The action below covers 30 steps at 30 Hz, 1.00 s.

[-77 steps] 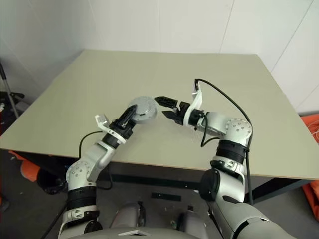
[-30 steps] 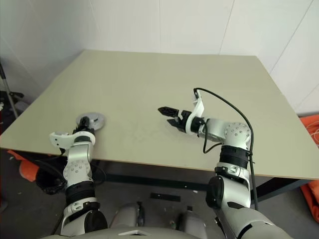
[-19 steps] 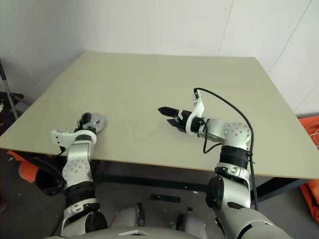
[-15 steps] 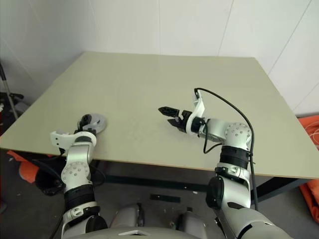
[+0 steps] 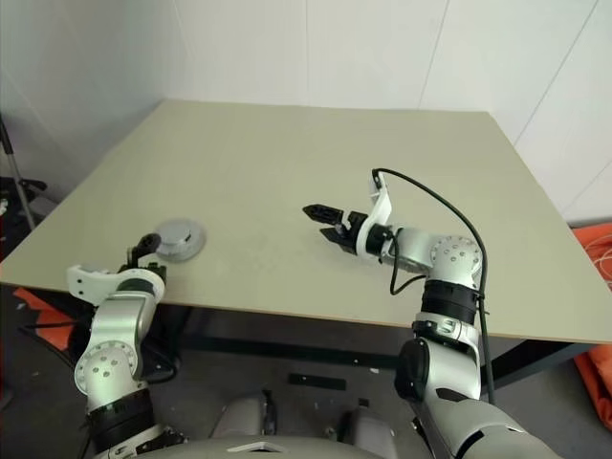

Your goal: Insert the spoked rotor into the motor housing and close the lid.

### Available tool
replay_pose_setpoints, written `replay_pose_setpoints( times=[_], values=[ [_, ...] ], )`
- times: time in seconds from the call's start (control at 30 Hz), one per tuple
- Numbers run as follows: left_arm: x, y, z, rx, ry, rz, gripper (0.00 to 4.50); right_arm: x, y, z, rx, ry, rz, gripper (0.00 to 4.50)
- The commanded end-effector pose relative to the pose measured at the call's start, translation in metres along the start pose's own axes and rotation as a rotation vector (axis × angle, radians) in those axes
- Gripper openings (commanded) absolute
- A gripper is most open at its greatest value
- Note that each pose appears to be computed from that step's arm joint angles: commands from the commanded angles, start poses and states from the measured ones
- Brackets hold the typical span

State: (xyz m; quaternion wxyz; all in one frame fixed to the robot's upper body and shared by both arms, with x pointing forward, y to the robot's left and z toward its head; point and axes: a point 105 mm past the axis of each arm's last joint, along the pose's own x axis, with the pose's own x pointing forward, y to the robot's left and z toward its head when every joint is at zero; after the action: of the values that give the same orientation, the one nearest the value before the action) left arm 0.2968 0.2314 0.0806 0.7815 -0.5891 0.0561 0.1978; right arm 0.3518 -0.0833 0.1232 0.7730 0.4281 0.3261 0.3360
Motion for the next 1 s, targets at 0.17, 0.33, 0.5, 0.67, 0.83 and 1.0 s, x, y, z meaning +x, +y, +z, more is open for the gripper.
replay_pose_setpoints(
  times=[0.17, 0.33, 0.5, 0.67, 0.83, 1.0],
  values=[
    [-0.014, -0.083, -0.038, 0.324, 0.162, -0.420, 4.46, 0.002, 0.016, 0.006, -0.038, -0.020, 0.048, 4.50],
    [-0.012, -0.088, -0.061, 0.576, 0.233, -0.558, 4.07, 0.003, 0.016, 0.006, -0.061, -0.024, 0.037, 4.50],
    [-0.004, -0.076, -0.076, 0.840, 0.231, -0.634, 2.64, 0.003, 0.015, 0.003, -0.307, -0.060, -0.067, 4.50],
    [0.002, -0.064, -0.084, 0.991, 0.196, -0.661, 0.96, 0.000, 0.007, 0.000, -0.699, -0.129, -0.167, 4.50],
    [0.002, -0.049, -0.095, 1.194, 0.147, -0.718, 0.01, -0.007, -0.008, -0.007, -1.110, -0.205, -0.231, 4.50],
    [-0.001, -0.039, -0.101, 1.327, 0.080, -0.766, 0.00, -0.019, -0.026, -0.012, -1.183, -0.293, -0.289, 3.92]
  ],
)
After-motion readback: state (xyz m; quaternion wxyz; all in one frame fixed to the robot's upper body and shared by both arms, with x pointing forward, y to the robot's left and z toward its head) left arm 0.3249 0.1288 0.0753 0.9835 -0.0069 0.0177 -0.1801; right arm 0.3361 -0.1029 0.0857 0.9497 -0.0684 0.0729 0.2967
